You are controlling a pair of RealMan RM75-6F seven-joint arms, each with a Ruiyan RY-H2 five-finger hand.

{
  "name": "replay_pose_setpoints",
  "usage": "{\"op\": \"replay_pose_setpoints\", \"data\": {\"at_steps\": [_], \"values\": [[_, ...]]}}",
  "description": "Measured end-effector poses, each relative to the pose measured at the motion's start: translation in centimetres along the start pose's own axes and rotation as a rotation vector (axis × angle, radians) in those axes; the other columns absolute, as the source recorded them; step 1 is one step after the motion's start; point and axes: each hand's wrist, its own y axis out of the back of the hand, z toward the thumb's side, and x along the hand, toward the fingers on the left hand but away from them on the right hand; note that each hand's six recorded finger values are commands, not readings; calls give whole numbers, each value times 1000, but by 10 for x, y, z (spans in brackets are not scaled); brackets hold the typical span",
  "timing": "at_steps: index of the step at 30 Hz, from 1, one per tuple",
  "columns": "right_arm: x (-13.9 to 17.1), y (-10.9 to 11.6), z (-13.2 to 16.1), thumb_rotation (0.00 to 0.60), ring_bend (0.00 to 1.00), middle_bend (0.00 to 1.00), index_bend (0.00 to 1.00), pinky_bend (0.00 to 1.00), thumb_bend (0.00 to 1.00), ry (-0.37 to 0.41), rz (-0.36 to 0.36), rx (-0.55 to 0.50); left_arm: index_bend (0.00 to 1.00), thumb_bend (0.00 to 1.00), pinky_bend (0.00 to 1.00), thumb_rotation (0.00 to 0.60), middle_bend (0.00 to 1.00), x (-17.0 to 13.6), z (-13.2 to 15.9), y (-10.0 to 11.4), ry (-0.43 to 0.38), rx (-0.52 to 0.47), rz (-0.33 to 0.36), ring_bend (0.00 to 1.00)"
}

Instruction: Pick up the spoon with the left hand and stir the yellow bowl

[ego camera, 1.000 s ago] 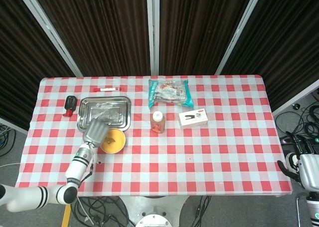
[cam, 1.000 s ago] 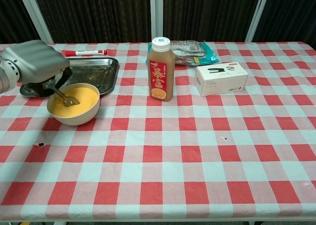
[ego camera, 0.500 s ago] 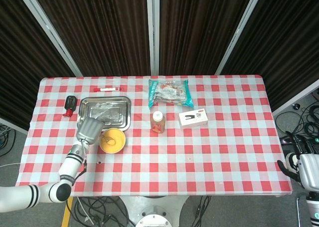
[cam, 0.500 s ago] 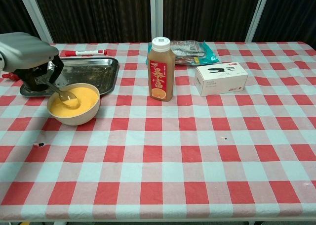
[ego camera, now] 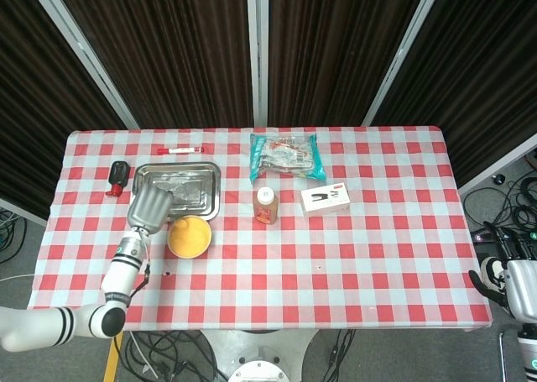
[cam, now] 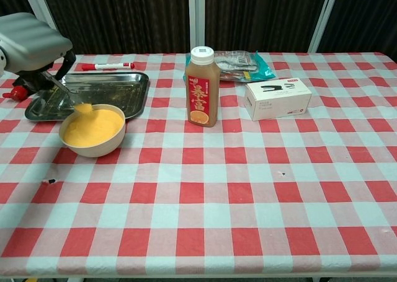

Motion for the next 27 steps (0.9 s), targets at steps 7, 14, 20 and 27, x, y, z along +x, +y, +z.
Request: {"op": "replay_pose_setpoints", "data": {"at_steps": [7, 14, 20, 27], "values": [[-1, -1, -1, 600, 133, 281, 103, 231, 187, -4, 3, 1, 690, 427, 1000, 600, 1000, 1, 14, -6, 1, 102, 66, 1000], [-2, -2, 1, 600, 133, 281, 103, 231, 188, 2, 7, 2, 690, 428, 1000, 600, 1000, -1, 21, -12, 8, 164, 113, 1000], [-1, -1, 1, 600, 132, 282, 104, 231, 188, -2, 6, 2, 690, 428, 1000, 600, 1000, -3, 28, -16, 6, 201, 134, 1000], [-1, -1, 1, 600, 133, 282, 103, 231, 187, -2, 5, 3, 690, 428, 1000, 600, 1000, -6, 38, -21, -17, 232, 134, 1000]]}}
